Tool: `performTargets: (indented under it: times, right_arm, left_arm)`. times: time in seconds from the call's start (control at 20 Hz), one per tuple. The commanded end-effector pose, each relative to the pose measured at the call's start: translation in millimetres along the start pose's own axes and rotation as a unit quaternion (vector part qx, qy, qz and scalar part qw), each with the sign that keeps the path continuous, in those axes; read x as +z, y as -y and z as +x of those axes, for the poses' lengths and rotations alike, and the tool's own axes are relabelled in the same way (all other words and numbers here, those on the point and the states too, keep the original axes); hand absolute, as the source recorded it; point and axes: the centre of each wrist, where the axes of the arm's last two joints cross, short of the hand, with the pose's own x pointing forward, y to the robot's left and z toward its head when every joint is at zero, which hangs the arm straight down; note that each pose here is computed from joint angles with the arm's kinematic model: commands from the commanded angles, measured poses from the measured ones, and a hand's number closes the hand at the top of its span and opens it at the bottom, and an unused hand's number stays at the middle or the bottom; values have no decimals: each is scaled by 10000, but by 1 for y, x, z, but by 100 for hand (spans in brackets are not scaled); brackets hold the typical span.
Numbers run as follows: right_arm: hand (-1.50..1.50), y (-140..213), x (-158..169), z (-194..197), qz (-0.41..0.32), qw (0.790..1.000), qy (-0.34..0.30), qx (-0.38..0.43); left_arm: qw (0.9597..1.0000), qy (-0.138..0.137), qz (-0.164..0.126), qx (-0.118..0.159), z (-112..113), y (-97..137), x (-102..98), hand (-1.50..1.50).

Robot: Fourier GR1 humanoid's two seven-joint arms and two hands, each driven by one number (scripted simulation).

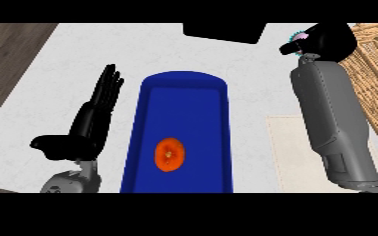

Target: Pick the cupcake from the placemat and place it in the basket

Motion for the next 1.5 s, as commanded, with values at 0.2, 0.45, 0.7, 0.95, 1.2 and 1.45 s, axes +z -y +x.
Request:
performTargets:
  times: [0.2,0.45,0.7,0.95,1.2,1.45]
  right_arm:
    - [150,28,13,66,-923,9877,45,-1260]
    - [150,35,17,89,-909,9857,-438,-1348]
    - [150,38,-9,81,-1133,9865,-796,-879]
    - [150,30,-20,73,-1296,9860,-1052,34]
    - [150,23,-20,67,-1283,9854,-1089,-268]
    - [150,14,-46,33,-1476,9808,-1243,-296]
  left_arm:
    - [9999,-74,93,-50,-2,-2,0,0]
    - [9999,-30,96,-54,-5,-1,1,0]
    - [9994,-75,323,-70,-14,-13,9,0]
    - [9990,-174,405,-73,-9,-20,7,0]
    - [9984,-150,536,-94,-21,-23,2,0]
    - [9985,-206,508,-95,-4,-35,20,0]
